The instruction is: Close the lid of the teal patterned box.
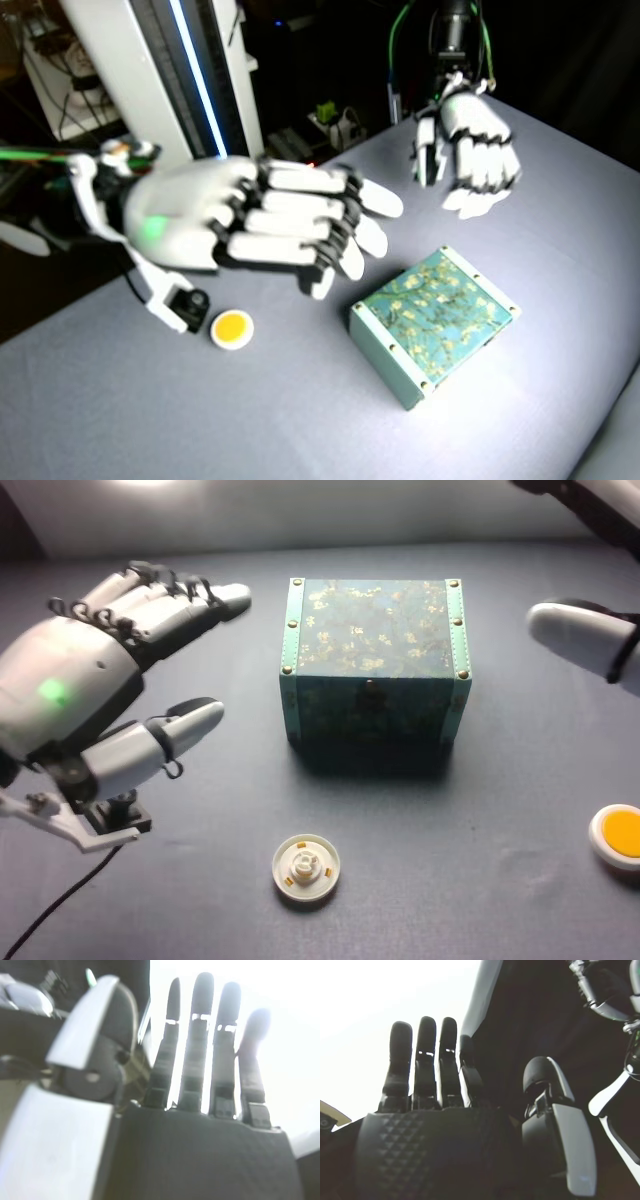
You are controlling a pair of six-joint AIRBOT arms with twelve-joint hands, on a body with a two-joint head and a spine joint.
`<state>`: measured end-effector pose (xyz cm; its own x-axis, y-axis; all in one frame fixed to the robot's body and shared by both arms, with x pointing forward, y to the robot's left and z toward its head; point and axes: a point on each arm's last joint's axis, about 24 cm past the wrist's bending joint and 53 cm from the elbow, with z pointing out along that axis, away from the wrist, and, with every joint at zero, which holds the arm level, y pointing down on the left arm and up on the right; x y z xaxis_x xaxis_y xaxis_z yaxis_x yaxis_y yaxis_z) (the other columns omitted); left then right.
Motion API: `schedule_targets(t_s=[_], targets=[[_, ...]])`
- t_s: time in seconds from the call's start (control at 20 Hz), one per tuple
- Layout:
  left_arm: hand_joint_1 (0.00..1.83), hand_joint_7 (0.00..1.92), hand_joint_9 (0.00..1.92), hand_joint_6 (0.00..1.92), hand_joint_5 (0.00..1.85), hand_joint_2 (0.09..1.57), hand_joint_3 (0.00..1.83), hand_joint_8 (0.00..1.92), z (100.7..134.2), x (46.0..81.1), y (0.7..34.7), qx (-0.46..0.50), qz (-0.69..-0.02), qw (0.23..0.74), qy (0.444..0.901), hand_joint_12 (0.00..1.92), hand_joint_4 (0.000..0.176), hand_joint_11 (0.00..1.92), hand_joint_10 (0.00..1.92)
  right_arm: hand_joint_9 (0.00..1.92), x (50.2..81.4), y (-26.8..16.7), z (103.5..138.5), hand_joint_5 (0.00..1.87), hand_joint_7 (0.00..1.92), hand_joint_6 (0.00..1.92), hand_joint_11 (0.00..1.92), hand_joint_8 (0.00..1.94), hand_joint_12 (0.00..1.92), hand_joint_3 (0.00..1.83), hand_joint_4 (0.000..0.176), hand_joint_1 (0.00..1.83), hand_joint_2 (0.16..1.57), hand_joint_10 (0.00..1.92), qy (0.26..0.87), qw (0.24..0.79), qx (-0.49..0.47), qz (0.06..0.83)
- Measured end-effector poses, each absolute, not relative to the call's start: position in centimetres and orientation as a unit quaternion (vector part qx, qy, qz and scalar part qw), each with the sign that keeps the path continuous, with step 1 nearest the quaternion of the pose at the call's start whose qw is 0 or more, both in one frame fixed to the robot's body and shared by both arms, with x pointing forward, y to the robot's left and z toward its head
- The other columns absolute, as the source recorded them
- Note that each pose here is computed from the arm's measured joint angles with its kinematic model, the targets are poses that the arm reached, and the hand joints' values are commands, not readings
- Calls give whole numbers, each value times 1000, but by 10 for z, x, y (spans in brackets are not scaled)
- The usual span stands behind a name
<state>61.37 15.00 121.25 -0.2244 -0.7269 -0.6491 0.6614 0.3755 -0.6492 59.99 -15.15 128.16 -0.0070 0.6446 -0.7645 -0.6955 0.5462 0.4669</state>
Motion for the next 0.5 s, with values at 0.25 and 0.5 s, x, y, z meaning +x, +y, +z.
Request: schedule_targets(t_s=[0.25,0.5], targets=[[185,0,0,0,0,1406,0,0,1225,600,178,-39,-539,658,524,0,174,0,0,0,576,-171,1288,0,0,0,0,0,186,4,0,81,1462,0,509,718,-23,474],[0,0,0,0,0,1261,0,0,1242,591,200,-44,-523,693,494,0,141,0,0,0,560,-191,1296,0,0,0,0,0,0,0,24,0,1416,0,489,735,-12,469]])
